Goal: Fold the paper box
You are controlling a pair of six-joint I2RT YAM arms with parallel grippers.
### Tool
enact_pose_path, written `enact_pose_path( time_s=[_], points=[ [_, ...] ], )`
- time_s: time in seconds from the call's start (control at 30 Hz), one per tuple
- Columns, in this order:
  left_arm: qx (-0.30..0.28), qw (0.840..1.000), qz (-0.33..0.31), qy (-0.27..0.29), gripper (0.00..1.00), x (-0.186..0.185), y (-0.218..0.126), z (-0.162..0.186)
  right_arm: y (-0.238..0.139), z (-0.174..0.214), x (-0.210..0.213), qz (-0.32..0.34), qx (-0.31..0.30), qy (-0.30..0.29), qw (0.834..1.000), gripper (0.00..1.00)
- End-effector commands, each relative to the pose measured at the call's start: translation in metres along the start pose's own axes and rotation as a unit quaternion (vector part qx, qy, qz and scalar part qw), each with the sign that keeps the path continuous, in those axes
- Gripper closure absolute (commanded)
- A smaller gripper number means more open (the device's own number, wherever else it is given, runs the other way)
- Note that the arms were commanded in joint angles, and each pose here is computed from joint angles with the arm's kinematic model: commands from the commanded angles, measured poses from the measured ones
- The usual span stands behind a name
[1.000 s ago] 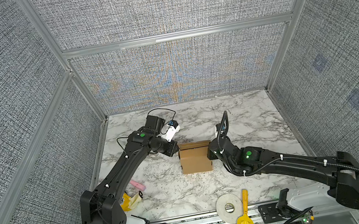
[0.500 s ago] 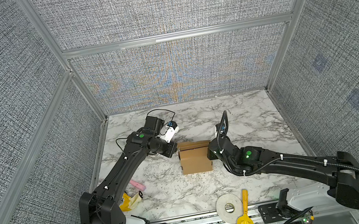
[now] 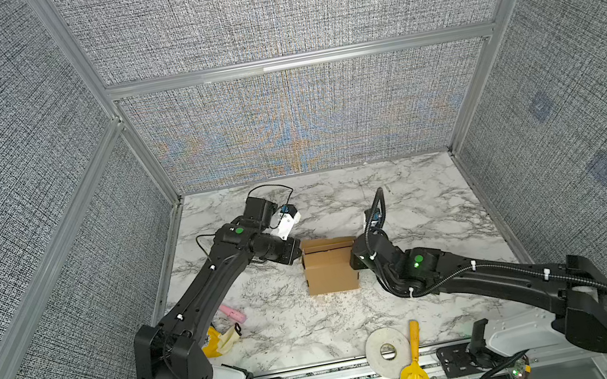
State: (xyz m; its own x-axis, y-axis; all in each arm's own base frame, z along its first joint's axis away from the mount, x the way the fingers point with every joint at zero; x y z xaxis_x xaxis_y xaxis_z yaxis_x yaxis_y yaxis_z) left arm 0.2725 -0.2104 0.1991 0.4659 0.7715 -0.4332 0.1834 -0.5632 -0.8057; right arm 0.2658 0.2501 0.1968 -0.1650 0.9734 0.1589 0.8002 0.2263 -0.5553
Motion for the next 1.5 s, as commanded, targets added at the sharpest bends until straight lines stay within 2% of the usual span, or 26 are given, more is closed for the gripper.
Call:
enact_pose_path(
  time_s=[0.0, 0.07, 0.5, 0.67, 0.87, 1.07, 1.47],
  points=[
    [0.0, 0.998, 0.054, -0.011, 0.98, -0.016, 0.002, -0.001, 0.0, 0.039, -0.008, 0.007, 0.084, -0.032, 0.996, 1.0],
    [0.005, 0.998, 0.066, -0.012, 0.98, -0.019, 0.004, 0.0, -0.003, 0.028, -0.001, 0.0, 0.074, -0.026, 0.997, 1.0],
    [0.015, 0.994, 0.09, -0.061, 0.98, -0.019, 0.013, 0.009, -0.005, 0.027, -0.002, 0.007, 0.07, -0.022, 0.997, 1.0],
    [0.005, 0.993, 0.091, -0.073, 0.98, -0.02, 0.009, 0.001, -0.005, 0.028, -0.003, 0.011, 0.071, -0.023, 0.997, 1.0],
    [-0.014, 0.988, 0.124, -0.092, 0.98, -0.025, -0.004, -0.01, -0.004, 0.032, -0.006, 0.014, 0.072, -0.021, 0.997, 1.0],
    [0.0, 0.988, 0.119, -0.098, 0.98, -0.018, 0.007, 0.004, -0.005, 0.032, -0.008, 0.014, 0.071, -0.021, 0.997, 1.0],
    [-0.008, 0.995, 0.06, -0.081, 1.0, 0.006, 0.019, 0.012, -0.014, 0.023, -0.006, 0.019, 0.043, -0.004, 0.999, 1.0]
  ],
)
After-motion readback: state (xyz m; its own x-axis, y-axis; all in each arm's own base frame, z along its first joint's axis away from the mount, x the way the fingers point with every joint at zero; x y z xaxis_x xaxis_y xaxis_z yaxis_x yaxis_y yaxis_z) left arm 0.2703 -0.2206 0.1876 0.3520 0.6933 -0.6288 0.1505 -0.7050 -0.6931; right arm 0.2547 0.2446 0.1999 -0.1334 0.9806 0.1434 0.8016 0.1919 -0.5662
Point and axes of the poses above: each gripper's point midway between its finger pads, its own y axis out along the fingers, its own x axis along the line the jaws close on, z = x × y, the point moved 2 cm from there along -y, back along the fingers, and after that the axes turned 9 degrees about -y, right-handed, at the moved point
